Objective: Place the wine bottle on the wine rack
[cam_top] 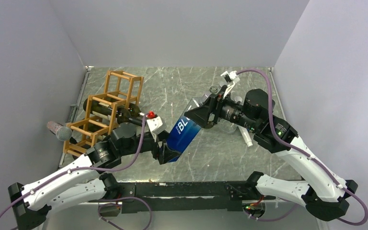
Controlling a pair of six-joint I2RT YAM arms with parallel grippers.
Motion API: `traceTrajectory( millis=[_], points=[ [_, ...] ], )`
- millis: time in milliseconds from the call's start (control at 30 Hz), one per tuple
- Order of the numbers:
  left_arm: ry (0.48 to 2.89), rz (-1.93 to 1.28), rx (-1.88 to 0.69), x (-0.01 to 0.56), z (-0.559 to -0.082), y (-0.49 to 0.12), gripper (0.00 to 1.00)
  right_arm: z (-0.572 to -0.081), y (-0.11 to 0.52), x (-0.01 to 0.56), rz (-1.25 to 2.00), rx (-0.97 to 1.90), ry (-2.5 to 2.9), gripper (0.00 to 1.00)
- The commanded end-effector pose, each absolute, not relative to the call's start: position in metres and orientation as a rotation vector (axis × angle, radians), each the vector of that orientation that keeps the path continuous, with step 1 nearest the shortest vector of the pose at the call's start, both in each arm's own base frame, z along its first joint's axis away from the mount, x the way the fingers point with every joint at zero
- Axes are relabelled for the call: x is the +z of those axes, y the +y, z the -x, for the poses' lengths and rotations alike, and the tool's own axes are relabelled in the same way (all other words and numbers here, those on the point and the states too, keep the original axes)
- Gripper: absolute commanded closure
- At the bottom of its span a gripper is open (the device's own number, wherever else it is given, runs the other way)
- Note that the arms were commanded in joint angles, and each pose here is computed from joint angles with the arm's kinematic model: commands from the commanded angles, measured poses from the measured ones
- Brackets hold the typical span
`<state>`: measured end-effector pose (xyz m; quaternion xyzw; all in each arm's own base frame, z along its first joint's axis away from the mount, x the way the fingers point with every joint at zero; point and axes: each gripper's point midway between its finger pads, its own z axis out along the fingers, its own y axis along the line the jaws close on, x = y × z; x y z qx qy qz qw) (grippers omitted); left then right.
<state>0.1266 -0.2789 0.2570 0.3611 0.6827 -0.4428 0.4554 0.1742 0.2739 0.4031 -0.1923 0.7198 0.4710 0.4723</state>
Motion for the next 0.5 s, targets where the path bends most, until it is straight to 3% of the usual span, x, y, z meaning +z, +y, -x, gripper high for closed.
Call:
traceTrajectory(
  millis=[0,100,167,267,333,467],
  points=[
    [1.609,-0.906,-1.021,0.277,-0.132,-0.283,0.24,-0.155,0.265,0.49,0.365,1.374,1.442,1.0],
    [1.618,-0.95,-1.007,0.275,-0.13,-0.29,0.28,-0.153,0.263,0.491,0.354,1.388,1.427,1.0],
    [1.622,-0.992,-1.011,0.271,-0.127,-0.297,0.1,-0.152,0.261,0.494,0.342,1.393,1.414,1.0],
    [1.622,-1.037,-1.014,0.264,-0.121,-0.304,0.03,-0.151,0.257,0.496,0.333,1.39,1.403,1.0],
    [1.625,-1.052,-1.013,0.26,-0.118,-0.307,0.04,-0.15,0.255,0.497,0.328,1.39,1.399,1.0],
    [1.637,-1.034,-0.993,0.256,-0.121,-0.308,0.2,-0.15,0.251,0.497,0.314,1.381,1.398,1.0]
  ],
)
